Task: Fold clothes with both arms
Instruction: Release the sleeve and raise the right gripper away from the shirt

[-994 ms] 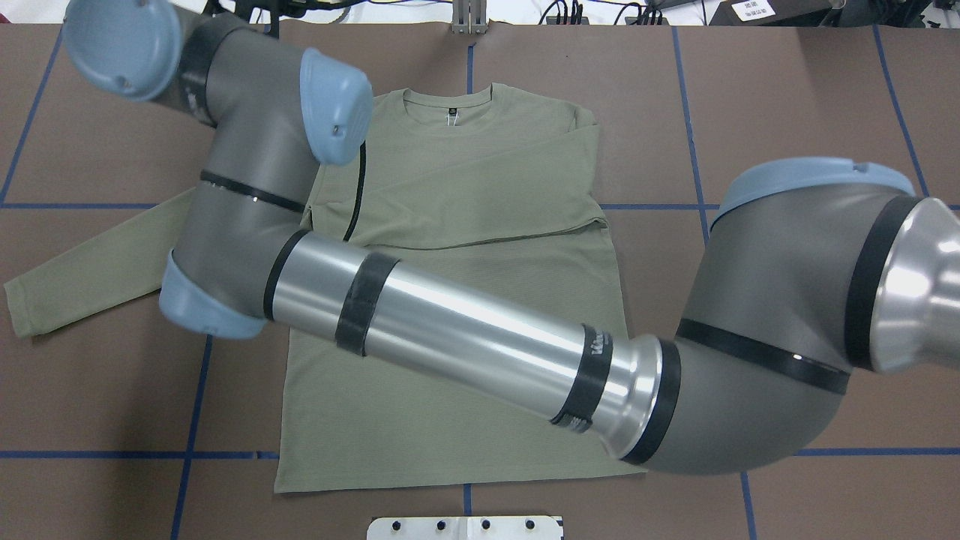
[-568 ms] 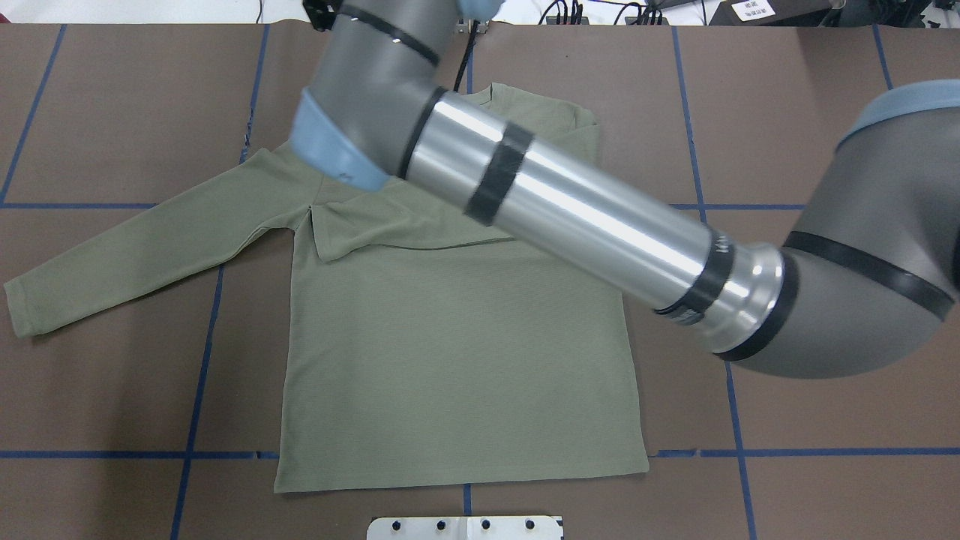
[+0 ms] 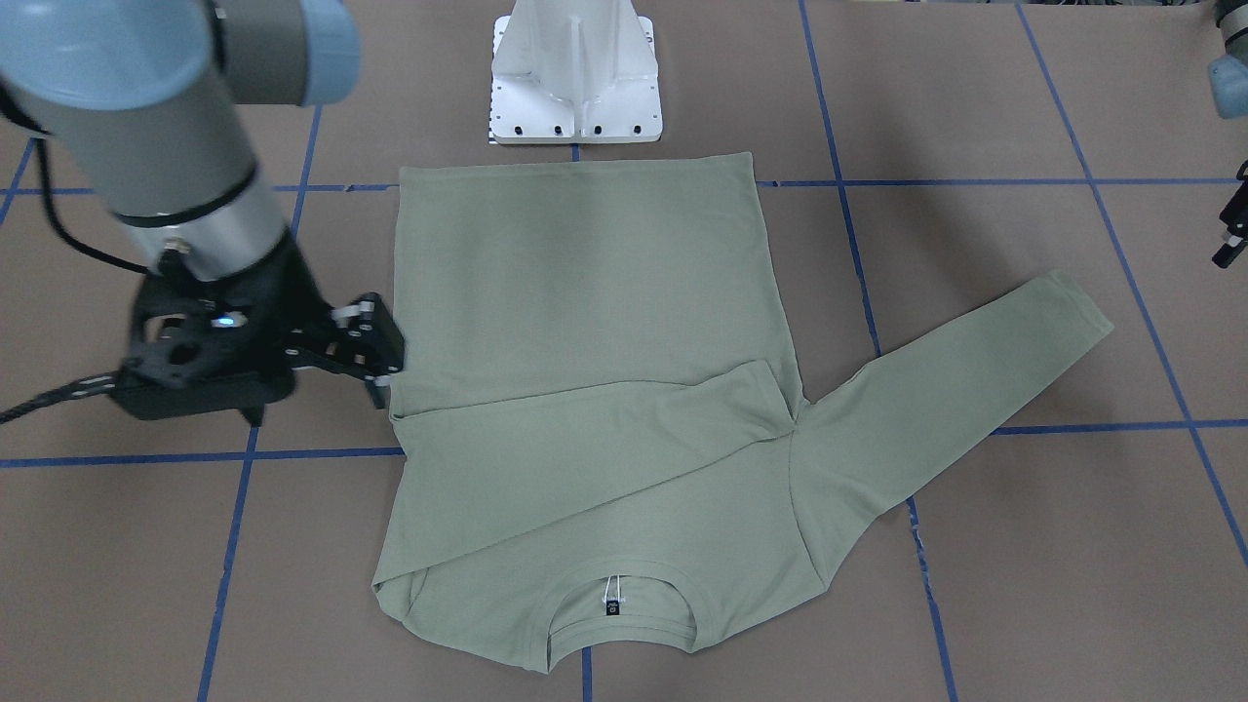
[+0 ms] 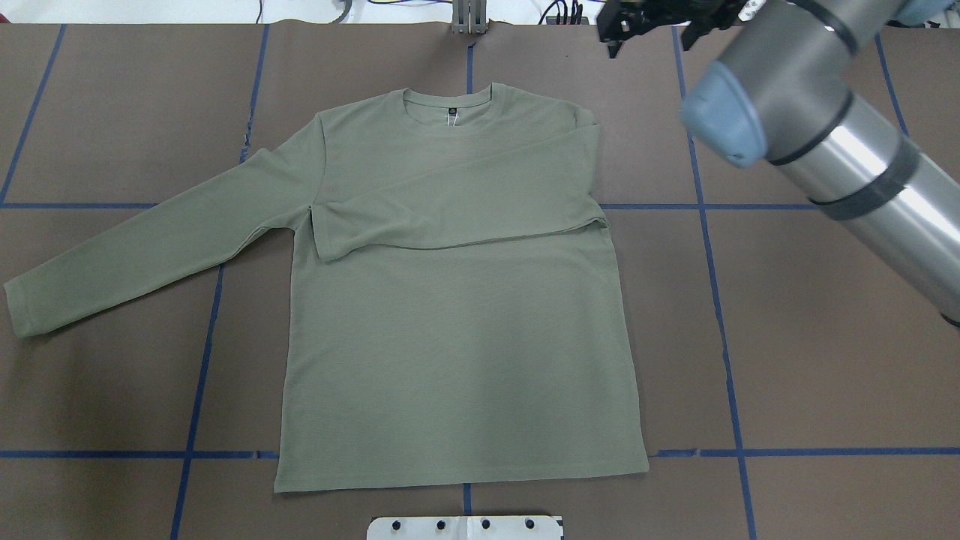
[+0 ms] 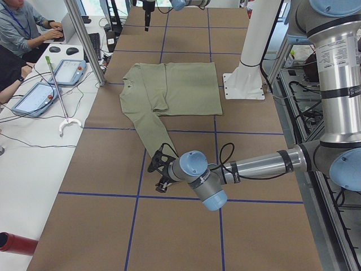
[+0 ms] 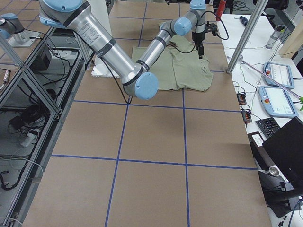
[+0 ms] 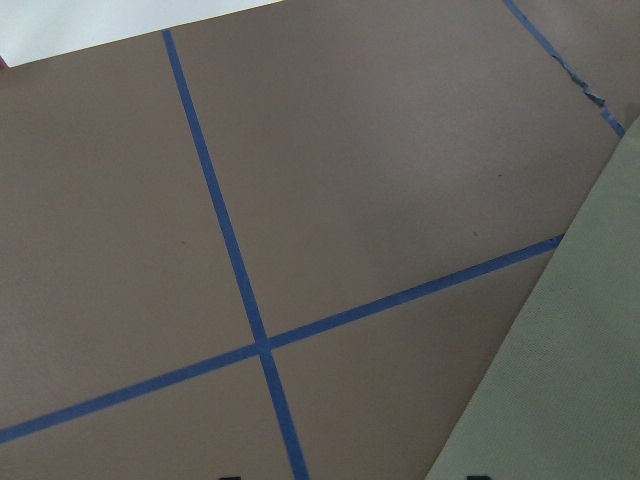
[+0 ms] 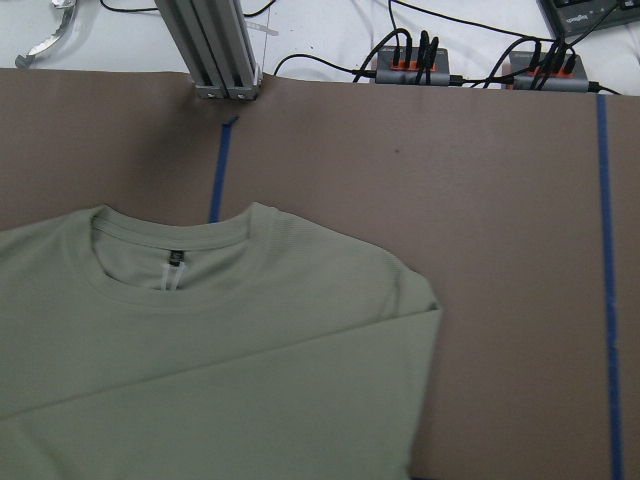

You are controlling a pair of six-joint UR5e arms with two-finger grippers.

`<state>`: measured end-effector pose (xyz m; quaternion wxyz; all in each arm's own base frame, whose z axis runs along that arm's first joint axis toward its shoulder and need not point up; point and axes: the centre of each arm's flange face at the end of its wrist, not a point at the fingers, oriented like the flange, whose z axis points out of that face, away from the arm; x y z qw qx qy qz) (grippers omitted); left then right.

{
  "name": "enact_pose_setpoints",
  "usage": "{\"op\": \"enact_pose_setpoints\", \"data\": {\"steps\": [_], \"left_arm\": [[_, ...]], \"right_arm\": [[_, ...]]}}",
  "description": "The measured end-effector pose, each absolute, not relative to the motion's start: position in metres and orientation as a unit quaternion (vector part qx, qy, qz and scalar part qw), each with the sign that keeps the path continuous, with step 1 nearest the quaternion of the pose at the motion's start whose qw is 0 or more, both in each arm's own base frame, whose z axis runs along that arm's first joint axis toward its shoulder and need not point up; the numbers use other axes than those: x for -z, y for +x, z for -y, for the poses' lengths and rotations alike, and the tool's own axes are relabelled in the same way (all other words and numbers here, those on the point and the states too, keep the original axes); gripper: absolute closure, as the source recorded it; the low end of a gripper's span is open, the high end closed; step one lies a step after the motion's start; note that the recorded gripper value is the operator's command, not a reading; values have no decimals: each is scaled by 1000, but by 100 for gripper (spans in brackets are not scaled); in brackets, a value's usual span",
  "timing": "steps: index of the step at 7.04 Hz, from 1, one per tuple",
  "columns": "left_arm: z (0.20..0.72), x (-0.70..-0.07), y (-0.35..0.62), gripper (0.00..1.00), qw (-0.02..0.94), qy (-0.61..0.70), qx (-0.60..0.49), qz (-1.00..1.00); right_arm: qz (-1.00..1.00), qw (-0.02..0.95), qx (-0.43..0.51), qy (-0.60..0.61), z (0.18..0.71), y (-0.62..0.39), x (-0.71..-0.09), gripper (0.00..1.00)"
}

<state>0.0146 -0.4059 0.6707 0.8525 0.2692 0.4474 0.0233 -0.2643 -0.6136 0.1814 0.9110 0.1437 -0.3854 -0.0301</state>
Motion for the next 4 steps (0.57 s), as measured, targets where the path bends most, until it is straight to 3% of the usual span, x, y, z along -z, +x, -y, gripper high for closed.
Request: {"op": "enact_pose_setpoints", "data": {"steps": [2, 4], "left_arm": [[397, -691, 46, 38, 851, 251, 0, -462], [388, -700, 77, 38, 844, 233, 19, -482]], "right_arm": [[390, 907, 59, 150, 588, -208, -229, 0], [391, 905, 61, 155, 577, -195, -235, 0]]}}
